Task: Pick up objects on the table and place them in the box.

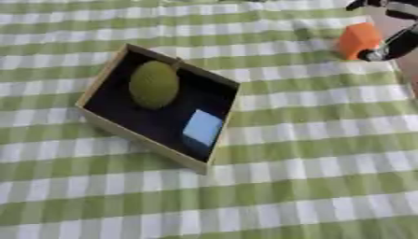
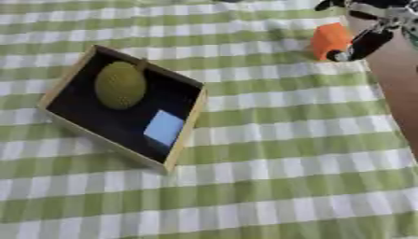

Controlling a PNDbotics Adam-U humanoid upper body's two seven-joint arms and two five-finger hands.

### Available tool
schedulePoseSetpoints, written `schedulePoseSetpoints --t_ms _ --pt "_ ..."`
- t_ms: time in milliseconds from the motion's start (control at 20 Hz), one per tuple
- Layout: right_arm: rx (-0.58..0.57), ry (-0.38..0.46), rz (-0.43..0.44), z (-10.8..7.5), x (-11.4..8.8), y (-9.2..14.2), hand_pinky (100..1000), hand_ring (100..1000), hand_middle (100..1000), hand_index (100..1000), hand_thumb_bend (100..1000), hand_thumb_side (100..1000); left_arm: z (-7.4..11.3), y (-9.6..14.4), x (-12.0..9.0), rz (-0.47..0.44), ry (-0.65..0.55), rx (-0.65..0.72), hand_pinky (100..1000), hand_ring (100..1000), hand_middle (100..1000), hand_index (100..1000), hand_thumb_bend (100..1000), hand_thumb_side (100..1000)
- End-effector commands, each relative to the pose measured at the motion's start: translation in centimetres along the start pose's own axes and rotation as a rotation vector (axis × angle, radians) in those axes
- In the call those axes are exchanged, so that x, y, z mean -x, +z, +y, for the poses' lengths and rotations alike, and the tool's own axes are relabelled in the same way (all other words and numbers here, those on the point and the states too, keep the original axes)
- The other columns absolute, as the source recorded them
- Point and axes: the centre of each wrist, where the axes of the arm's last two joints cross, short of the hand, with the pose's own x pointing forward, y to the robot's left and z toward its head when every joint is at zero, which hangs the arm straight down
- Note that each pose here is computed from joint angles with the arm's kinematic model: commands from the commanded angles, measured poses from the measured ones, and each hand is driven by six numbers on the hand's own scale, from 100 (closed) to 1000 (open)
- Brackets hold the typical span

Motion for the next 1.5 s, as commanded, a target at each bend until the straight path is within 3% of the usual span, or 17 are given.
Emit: schedulePoseSetpoints --t_ms 50,550,950,1500 --pt "0.03 0.032 0.048 -1.5 1.2 1.0 907 950 894 943 417 134 0.4 -0.6 -0.8 -0.03 -0.024 0.015 812 833 864 836 177 856" --pt "0.052 0.029 0.072 -1.1 2.4 3.4 907 949 895 943 408 113 0.3 -0.8 -0.9 -0.034 -0.023 0.021 812 834 865 836 178 861" --pt "0.046 0.01 0.076 -0.9 2.3 3.3 904 943 871 935 393 100 0.2 -0.8 -0.9 -0.033 -0.022 0.022 813 834 865 834 178 864" --pt "0.126 -0.013 0.109 -0.9 2.0 2.9 890 915 838 910 397 100 0.0 -1.1 -1.0 -0.043 -0.021 0.029 813 835 866 832 176 865"
